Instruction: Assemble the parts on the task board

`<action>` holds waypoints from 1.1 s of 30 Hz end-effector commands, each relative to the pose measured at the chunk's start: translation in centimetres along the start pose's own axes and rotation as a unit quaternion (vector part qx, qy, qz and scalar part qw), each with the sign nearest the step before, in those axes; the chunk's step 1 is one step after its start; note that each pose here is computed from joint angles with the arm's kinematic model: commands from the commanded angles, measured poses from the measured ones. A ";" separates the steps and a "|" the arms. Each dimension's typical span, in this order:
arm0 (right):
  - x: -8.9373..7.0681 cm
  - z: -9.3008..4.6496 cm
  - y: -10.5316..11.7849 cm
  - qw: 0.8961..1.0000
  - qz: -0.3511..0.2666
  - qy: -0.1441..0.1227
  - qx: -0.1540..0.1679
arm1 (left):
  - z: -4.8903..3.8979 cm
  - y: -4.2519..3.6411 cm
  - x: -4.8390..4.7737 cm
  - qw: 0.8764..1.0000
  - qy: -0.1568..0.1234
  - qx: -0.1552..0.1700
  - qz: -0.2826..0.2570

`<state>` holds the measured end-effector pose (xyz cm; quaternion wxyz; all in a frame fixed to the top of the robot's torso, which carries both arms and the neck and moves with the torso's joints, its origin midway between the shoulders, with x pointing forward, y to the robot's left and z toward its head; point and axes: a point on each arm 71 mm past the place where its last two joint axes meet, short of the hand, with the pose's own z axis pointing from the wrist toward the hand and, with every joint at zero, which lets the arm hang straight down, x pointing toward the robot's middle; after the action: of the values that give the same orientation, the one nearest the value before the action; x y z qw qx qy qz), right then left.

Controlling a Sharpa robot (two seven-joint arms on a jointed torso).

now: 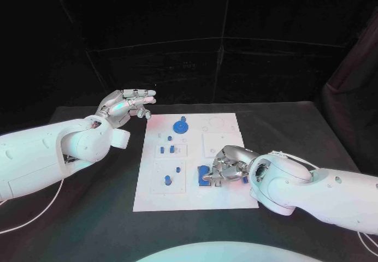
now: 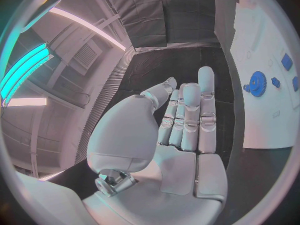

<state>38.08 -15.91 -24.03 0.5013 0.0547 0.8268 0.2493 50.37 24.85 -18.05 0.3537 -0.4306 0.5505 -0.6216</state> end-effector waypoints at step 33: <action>-0.2 -0.4 0.0 0.998 -0.051 0.005 -0.040 | -0.15 -0.16 -0.18 1.000 0.004 0.000 -0.002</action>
<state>37.92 -16.29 -23.93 0.5099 -0.0055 0.8255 0.2421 50.33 25.19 -18.07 0.3539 -0.4324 0.5513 -0.6196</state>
